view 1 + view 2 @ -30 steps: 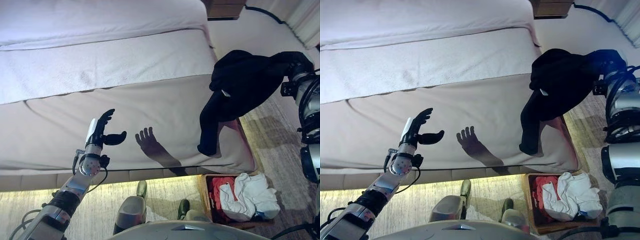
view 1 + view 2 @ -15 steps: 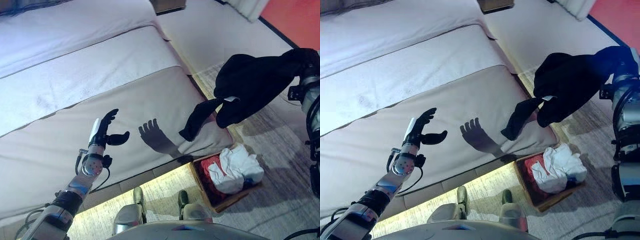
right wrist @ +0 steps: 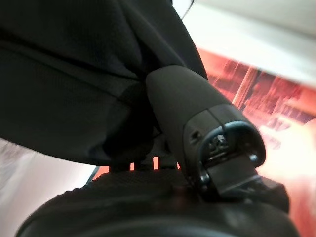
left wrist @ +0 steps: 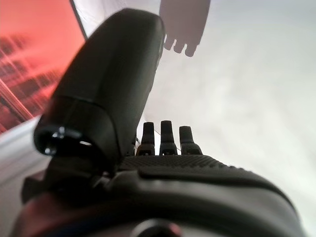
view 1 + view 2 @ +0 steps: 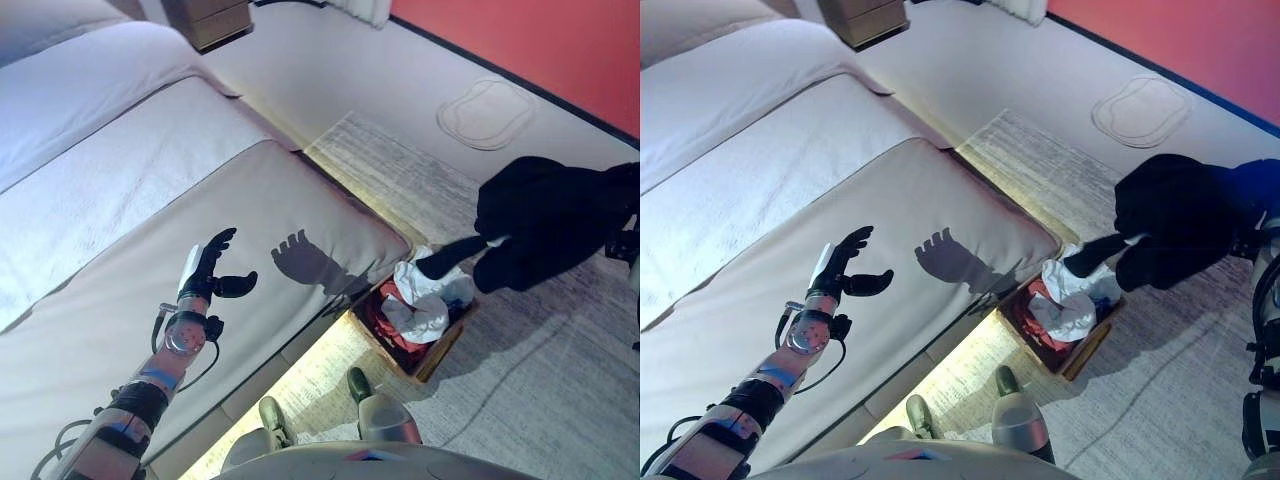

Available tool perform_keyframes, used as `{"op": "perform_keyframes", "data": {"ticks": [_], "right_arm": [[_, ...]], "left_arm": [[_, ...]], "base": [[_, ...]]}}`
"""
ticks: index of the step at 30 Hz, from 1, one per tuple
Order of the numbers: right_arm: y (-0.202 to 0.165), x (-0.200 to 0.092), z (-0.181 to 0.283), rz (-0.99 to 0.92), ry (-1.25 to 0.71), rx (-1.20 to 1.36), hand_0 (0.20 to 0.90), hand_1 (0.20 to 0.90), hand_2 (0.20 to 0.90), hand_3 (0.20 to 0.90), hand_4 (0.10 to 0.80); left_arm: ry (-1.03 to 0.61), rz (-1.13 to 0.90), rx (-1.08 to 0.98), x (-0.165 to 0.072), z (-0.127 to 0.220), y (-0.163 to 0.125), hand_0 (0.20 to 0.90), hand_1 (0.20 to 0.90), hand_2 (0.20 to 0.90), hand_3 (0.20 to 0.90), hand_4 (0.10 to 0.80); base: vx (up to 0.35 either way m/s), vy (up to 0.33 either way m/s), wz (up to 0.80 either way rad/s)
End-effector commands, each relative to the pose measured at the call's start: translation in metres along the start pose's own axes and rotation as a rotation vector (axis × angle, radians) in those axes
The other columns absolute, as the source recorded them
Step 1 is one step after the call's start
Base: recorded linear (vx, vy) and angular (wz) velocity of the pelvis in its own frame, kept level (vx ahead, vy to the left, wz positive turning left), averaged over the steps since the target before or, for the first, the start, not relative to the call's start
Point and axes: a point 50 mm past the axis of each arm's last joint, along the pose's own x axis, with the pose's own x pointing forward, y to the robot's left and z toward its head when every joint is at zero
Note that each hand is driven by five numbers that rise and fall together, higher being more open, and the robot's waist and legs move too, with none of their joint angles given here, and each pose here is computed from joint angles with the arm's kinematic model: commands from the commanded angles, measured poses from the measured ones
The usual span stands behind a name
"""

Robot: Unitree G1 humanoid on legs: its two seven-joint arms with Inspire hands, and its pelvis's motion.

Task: Pick up the clothes from the bed and place them into the basket

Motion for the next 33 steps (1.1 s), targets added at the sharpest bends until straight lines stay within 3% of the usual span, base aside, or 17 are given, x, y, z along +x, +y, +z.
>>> {"op": "perform_keyframes", "data": {"ticks": [1, 15, 24, 33], "right_arm": [[-0.037, 0.0, 0.077, -0.089, -0.337, 0.034, 0.3, 0.3, 0.3, 0.2, 0.1], [0.029, 0.006, 0.01, 0.14, -0.087, 0.01, 0.3, 0.3, 0.3, 0.2, 0.1], [0.055, 0.003, -0.003, 0.202, -0.036, 0.003, 0.3, 0.3, 0.3, 0.2, 0.1], [0.075, -0.008, -0.054, 0.261, 0.15, -0.005, 0.3, 0.3, 0.3, 0.2, 0.1]], "left_arm": [[-0.124, 0.039, 0.017, 0.012, 0.018, 0.007, 0.9, 0.9, 0.9, 0.9, 0.8], [-0.113, 0.018, -0.011, 0.015, 0.025, -0.011, 0.9, 0.9, 0.9, 0.9, 0.8], [-0.122, 0.012, -0.018, 0.018, 0.03, -0.015, 0.9, 0.9, 0.9, 0.9, 0.8], [-0.149, 0.001, -0.017, 0.02, 0.038, -0.021, 0.9, 0.9, 0.9, 0.9, 0.8]], "base": [[0.012, 0.009, -0.16], [0.001, -0.008, -0.02], [-0.029, -0.023, 0.07], [-0.015, -0.006, 0.02]]}}
